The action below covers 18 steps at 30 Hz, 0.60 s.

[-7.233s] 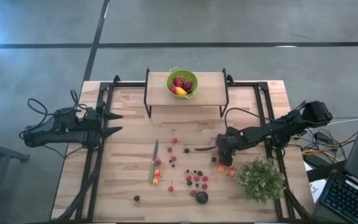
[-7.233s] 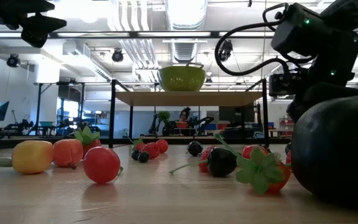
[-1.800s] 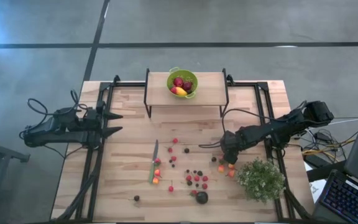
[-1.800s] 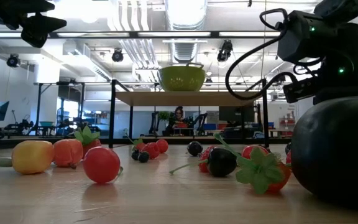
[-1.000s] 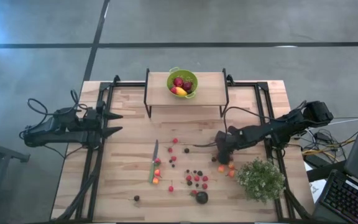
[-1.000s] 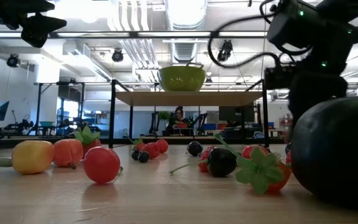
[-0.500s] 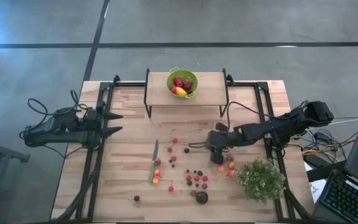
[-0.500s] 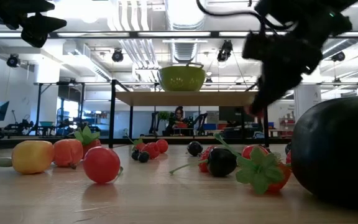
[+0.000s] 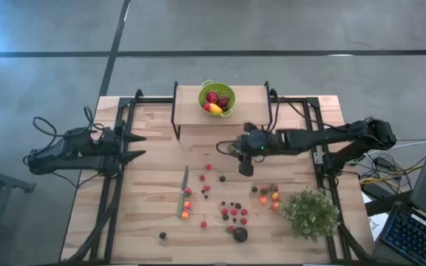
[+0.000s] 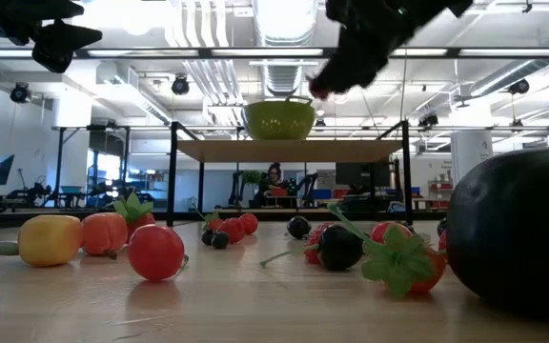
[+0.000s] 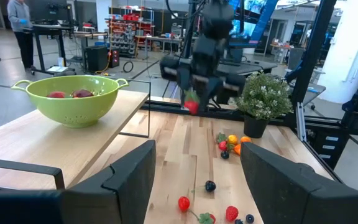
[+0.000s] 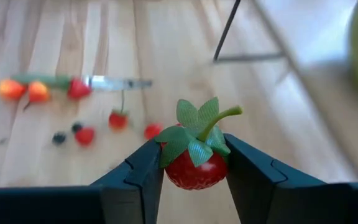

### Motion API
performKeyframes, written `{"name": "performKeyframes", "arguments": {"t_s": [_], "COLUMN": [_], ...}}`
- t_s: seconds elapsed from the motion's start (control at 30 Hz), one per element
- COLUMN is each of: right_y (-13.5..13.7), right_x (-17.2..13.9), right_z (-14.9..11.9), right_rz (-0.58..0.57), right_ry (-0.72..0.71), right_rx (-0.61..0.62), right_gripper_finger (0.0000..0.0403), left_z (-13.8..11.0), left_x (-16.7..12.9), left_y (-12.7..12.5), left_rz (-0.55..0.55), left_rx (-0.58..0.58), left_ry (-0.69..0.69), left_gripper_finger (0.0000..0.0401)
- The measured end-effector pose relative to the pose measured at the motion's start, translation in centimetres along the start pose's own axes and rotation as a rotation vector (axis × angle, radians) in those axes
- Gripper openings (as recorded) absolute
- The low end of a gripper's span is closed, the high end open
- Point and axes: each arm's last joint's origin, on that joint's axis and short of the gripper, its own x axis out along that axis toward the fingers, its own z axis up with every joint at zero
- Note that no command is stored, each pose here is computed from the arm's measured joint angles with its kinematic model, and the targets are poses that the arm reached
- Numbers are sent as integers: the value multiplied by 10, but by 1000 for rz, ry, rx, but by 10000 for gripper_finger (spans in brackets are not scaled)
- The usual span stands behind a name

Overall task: Pick & Place Fruit
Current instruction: Put the strawberry into the green colander on the shelf

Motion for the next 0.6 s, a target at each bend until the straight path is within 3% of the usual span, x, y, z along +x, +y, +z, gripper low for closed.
{"name": "performKeyframes", "arguments": {"t_s": [0.37,0.6], "right_y": [-37,-68], "right_x": [-25,-33], "right_z": [51,65], "right_rz": [-50,-38], "right_ry": [-53,-105], "right_rx": [-58,-2], "right_gripper_finger": [141,137], "left_z": [0,0], "left_x": [0,0], "left_y": [0,0], "left_rz": [0,0], "left_rx": [0,0], "left_ry": [0,0], "left_gripper_finger": [241,241]}}
